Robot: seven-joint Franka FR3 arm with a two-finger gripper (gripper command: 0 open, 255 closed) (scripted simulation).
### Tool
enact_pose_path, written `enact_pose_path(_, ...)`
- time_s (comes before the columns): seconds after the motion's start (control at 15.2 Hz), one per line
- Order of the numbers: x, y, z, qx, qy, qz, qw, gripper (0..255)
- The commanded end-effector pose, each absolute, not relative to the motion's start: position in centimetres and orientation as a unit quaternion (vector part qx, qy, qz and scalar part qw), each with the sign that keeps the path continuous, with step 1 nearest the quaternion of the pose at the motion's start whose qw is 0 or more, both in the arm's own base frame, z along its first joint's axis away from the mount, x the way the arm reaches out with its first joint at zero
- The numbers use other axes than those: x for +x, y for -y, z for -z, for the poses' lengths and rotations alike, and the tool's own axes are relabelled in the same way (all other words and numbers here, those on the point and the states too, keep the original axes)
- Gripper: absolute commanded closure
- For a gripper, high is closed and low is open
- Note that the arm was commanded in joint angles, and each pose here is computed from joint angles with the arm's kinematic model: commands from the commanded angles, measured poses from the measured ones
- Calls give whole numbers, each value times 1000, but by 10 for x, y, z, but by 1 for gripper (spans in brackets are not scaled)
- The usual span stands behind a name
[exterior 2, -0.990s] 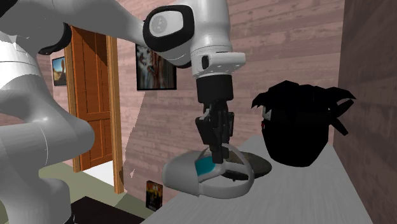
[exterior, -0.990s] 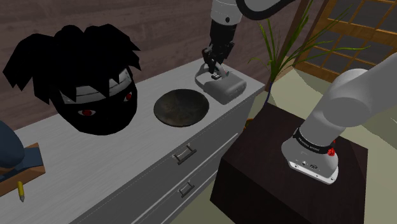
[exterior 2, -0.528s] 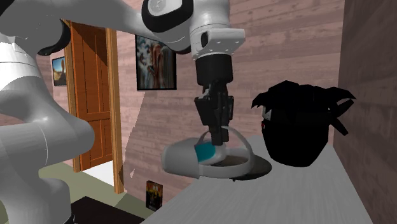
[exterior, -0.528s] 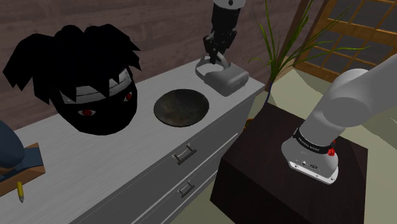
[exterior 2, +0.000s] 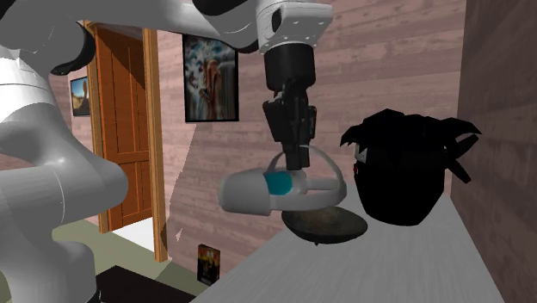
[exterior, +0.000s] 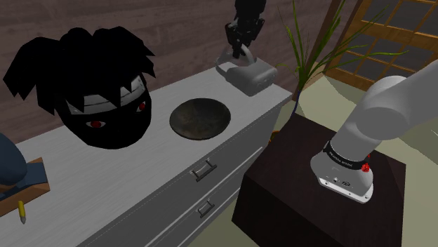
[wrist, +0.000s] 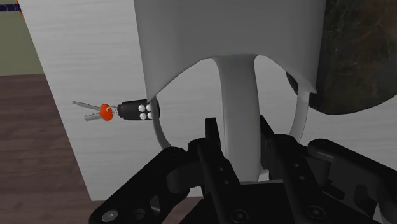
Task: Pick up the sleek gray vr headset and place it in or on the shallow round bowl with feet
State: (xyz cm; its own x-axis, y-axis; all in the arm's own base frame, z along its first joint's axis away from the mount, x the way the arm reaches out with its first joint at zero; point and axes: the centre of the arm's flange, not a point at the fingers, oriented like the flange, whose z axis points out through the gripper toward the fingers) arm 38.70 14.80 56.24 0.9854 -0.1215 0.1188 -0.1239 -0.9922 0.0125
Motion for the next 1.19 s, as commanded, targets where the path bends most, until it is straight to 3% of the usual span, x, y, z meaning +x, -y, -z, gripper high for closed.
enact_pose_path(0.0, 390, -160, -568, 996, 62, -59, 10, 255)
enact_pose_path(0.79, 422, -315, -599, 996, 62, -59, 10, 255)
enact_pose_path(1.12, 422, -315, -572, 996, 62, -59, 10, 255)
